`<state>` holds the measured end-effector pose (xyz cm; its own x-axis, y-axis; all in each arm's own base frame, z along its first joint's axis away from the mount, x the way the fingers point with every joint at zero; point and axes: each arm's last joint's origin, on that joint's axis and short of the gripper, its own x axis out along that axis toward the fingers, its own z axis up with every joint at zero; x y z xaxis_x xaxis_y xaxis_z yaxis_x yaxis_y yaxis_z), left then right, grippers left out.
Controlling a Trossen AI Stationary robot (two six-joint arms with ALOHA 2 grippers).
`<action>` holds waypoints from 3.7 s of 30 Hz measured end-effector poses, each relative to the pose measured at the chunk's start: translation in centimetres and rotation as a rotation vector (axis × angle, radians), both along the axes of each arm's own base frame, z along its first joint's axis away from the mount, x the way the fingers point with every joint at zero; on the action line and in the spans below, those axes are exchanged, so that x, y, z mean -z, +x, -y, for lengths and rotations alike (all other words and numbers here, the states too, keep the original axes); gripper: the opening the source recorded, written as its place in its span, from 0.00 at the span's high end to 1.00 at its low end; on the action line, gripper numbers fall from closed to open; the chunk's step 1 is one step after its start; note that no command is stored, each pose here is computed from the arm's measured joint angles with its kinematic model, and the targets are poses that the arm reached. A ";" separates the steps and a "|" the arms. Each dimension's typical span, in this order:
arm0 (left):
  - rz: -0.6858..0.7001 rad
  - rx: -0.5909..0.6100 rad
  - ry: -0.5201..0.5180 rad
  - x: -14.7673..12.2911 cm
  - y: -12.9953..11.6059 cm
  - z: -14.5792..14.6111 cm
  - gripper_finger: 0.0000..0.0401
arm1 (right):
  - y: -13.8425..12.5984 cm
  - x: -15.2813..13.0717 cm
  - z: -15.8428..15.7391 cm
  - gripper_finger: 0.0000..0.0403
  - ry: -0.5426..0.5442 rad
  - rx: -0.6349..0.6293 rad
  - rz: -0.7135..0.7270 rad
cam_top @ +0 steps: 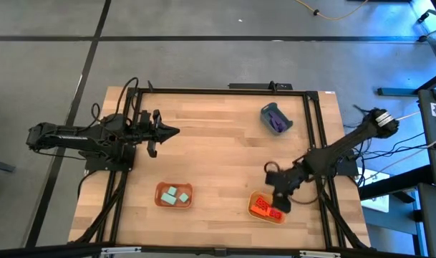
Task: Sort & place blocks by color
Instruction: Return to Home Position
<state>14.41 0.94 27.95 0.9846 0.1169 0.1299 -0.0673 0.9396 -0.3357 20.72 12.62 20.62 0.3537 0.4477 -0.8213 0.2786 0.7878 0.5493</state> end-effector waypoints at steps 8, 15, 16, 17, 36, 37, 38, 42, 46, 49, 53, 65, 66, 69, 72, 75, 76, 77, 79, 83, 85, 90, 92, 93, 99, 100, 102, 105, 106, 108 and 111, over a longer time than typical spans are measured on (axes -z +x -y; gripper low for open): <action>0.000 -0.001 0.007 0.0 0.0 0.0 1.00 | 2.4 -3.0 5.2 0.38 -0.181 0.170 0.365; 0.000 -0.001 0.007 0.0 0.0 0.0 1.00 | 5.9 -6.7 12.1 0.60 -0.317 0.285 0.864; 0.000 -0.001 0.007 0.0 0.0 0.0 1.00 | 6.0 -7.3 13.0 0.63 -0.320 0.295 0.933; -0.001 0.001 0.007 0.0 0.0 0.0 1.00 | 6.1 -7.9 13.8 0.67 -0.321 0.295 0.997; 0.000 0.033 0.011 0.0 0.0 0.1 1.00 | 5.9 -9.7 16.3 1.00 -0.275 0.218 1.206; 0.000 0.033 0.011 0.0 0.0 0.1 1.00 | 5.9 -9.7 16.3 1.00 -0.268 0.208 1.206; 0.000 0.033 0.011 0.0 0.0 0.1 1.00 | 5.9 -9.7 16.2 1.00 -0.263 0.202 1.207; 0.000 0.015 0.003 0.0 0.0 0.0 1.00 | 5.9 -9.7 16.2 1.00 -0.261 0.202 1.207; -0.001 0.002 0.012 0.0 0.0 0.0 1.00 | 5.9 -9.7 16.2 1.00 -0.236 0.217 1.198; 0.005 0.027 0.005 -0.1 -0.3 0.1 1.00 | 5.9 -9.7 16.2 1.00 -0.234 0.218 1.197; 0.069 0.041 0.076 -1.0 -2.7 0.3 1.00 | 5.9 -9.7 16.2 1.00 -0.225 0.223 1.194; 0.258 0.025 0.118 0.7 -8.3 0.6 1.00 | 5.9 -9.6 16.2 1.00 -0.217 0.226 1.180; 0.259 0.042 0.127 0.8 -8.3 0.6 1.00 | 5.9 -9.6 16.2 1.00 -0.208 0.231 1.178; 0.259 0.065 0.127 1.3 -7.7 0.7 1.00 | 5.9 -9.6 16.2 1.00 -0.182 0.248 1.165; 0.259 0.096 0.126 3.0 -7.1 0.7 1.00 | 5.9 -9.6 16.2 1.00 -0.169 0.257 1.163; 0.289 0.113 0.089 4.4 -6.5 0.7 1.00 | 5.9 -9.6 16.2 1.00 -0.165 0.259 1.158; 0.275 0.124 0.078 5.1 -6.2 0.7 1.00 | 5.9 -9.6 16.2 1.00 -0.162 0.261 1.161; 0.275 0.127 0.074 5.6 -6.0 0.7 1.00 | 5.9 -9.6 16.2 1.00 -0.157 0.265 1.161; 0.295 0.118 0.058 6.5 -5.8 0.7 1.00 | 5.9 -9.6 16.2 1.00 -0.149 0.270 1.158; 0.268 0.124 0.035 7.6 -5.4 0.6 1.00 | 5.9 -9.6 16.2 1.00 -0.142 0.274 1.156; 0.241 0.115 0.049 7.9 -5.3 0.6 1.00 | 5.9 -9.6 16.2 1.00 -0.122 0.287 1.149; 0.235 0.141 0.067 7.9 -5.3 0.7 1.00 | 5.9 -9.7 16.2 1.00 -0.065 0.310 1.130; 0.202 0.158 0.048 8.2 -5.2 0.7 1.00 | 5.8 -9.7 16.1 1.00 -0.058 0.294 1.130; 0.187 0.158 0.046 8.4 -5.2 0.7 1.00 | 5.7 -9.8 16.1 1.00 -0.060 0.284 1.136; 0.182 0.156 0.051 8.4 -5.1 0.7 1.00 | 3.2 -10.0 15.8 1.00 -0.093 0.190 1.191; 0.182 0.156 0.051 8.4 -5.1 0.7 1.00 | 2.4 -9.6 15.8 1.00 -0.101 0.187 1.194; 0.183 0.156 0.051 8.4 -5.1 0.7 1.00 | 0.8 -8.6 15.7 1.00 -0.121 0.188 1.209; 0.183 0.156 0.051 8.4 -5.1 0.7 1.00 | -1.6 -6.5 15.3 1.00 -0.129 0.186 1.211; 0.183 0.156 0.051 8.4 -5.1 0.7 1.00 | -2.3 -5.8 15.1 1.00 -0.134 0.183 1.217; 0.183 0.156 0.051 8.4 -5.1 0.7 1.00 | -3.6 -4.6 14.8 1.00 -0.146 0.175 1.232; 0.182 0.155 0.051 8.4 -5.1 0.7 1.00 | -5.1 -3.2 14.6 1.00 -0.160 0.183 1.251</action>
